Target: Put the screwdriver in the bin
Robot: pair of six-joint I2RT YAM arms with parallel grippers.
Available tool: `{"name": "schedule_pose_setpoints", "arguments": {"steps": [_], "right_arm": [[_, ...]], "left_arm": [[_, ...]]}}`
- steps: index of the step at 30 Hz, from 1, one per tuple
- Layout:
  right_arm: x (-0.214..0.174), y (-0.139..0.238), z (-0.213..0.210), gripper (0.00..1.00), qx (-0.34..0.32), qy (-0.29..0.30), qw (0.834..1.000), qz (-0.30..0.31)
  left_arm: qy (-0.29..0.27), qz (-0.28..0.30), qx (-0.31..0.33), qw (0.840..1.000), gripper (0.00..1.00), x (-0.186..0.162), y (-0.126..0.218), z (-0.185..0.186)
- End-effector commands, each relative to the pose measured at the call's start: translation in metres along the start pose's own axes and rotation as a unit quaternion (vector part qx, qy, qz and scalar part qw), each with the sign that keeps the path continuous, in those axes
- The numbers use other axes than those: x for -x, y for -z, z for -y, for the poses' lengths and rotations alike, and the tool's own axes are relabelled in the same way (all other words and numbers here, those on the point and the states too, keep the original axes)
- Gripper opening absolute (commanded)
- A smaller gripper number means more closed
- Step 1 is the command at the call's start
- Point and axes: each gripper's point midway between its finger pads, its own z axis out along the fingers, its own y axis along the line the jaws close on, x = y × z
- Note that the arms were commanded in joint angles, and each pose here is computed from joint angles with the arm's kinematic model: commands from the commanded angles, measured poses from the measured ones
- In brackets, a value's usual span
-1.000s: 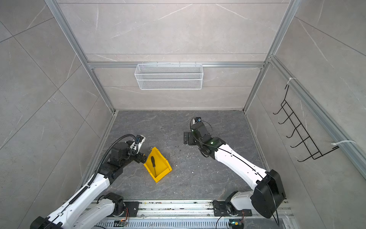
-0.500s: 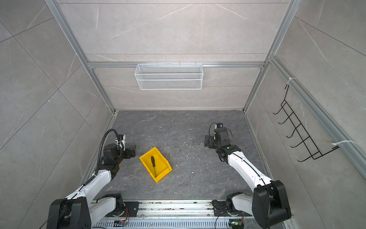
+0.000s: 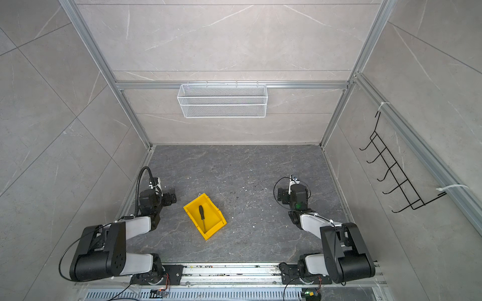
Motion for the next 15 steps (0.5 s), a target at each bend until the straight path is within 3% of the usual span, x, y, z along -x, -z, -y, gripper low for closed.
{"name": "schedule_pose_setpoints", "arguments": {"steps": [1,7,15], "right_arm": [[0.018,-0.006,-0.005,0.99,0.013,0.002,0.998,0.065],[0.011,-0.012,-0.021,0.99,0.062,0.019,0.996,0.068],[0.010,-0.012,-0.020,0.99,0.062,0.019,0.996,0.062]], "left_arm": [[0.013,0.061,0.000,0.998,1.00,0.022,-0.006,-0.001],[-0.008,0.043,-0.040,0.998,1.00,0.021,-0.010,0.013],[-0.016,0.043,-0.041,0.998,1.00,0.021,-0.010,0.015]]}}
